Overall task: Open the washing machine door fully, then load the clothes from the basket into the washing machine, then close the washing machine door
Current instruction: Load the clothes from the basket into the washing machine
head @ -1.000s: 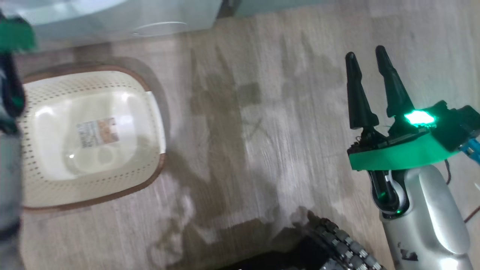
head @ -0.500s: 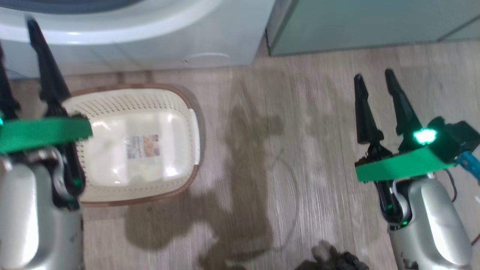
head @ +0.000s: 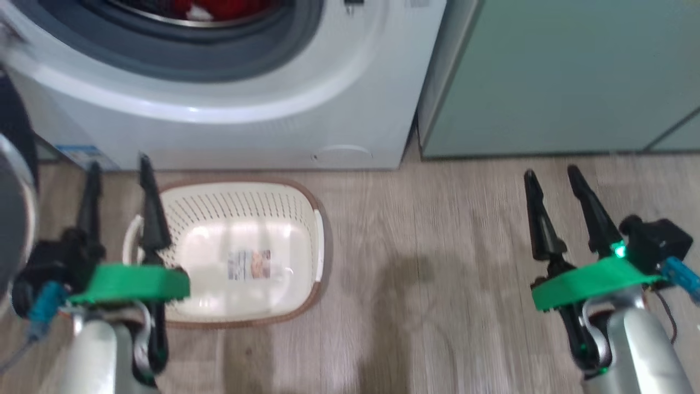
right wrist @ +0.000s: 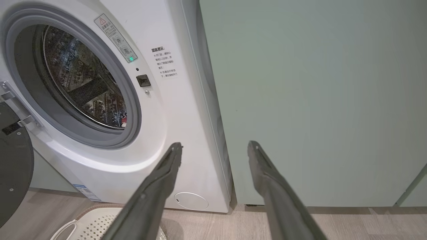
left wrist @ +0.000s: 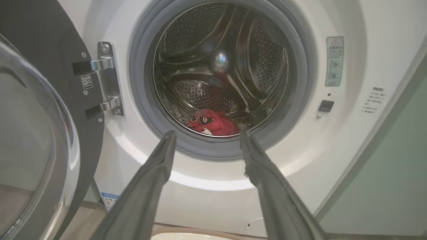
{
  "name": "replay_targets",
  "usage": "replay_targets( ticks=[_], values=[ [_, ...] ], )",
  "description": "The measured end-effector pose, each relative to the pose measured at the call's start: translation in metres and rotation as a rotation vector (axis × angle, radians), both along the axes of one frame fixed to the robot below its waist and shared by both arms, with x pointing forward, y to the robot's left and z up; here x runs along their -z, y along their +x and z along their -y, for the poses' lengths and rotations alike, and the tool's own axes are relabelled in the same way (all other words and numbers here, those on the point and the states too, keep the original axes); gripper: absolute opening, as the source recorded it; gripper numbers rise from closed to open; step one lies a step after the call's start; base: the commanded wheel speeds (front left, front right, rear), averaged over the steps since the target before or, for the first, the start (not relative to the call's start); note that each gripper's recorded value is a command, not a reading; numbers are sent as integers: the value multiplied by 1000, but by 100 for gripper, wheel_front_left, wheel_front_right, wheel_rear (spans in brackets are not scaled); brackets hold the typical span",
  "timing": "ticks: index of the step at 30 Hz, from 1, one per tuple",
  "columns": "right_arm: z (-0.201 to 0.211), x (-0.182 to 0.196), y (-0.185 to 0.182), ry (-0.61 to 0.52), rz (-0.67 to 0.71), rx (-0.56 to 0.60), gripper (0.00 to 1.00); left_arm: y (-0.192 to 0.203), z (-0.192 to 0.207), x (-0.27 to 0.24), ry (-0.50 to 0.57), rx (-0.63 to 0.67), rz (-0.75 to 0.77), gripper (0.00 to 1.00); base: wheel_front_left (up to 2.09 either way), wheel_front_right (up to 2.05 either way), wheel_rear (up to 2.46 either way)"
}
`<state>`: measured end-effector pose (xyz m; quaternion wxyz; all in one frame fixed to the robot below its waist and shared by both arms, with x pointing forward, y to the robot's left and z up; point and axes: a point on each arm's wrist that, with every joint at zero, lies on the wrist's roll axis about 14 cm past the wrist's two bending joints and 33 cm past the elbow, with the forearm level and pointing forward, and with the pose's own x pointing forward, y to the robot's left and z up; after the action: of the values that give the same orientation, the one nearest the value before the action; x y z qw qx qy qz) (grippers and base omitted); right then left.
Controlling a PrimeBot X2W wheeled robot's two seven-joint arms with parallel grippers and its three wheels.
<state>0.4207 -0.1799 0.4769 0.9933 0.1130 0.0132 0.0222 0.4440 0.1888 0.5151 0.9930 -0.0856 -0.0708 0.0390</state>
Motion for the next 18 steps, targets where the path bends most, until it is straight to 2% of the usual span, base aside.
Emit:
replay_targets(
  ticks=[9,18],
  values=[
    [6,-17,-32,-6,12,14,100,-48,12,-4,37,47,-16,100,0,0,0],
    [15,-29,-64,-10,33,40,100,-77,23,-2,80,94,-55,100,0,0,0]
  ],
)
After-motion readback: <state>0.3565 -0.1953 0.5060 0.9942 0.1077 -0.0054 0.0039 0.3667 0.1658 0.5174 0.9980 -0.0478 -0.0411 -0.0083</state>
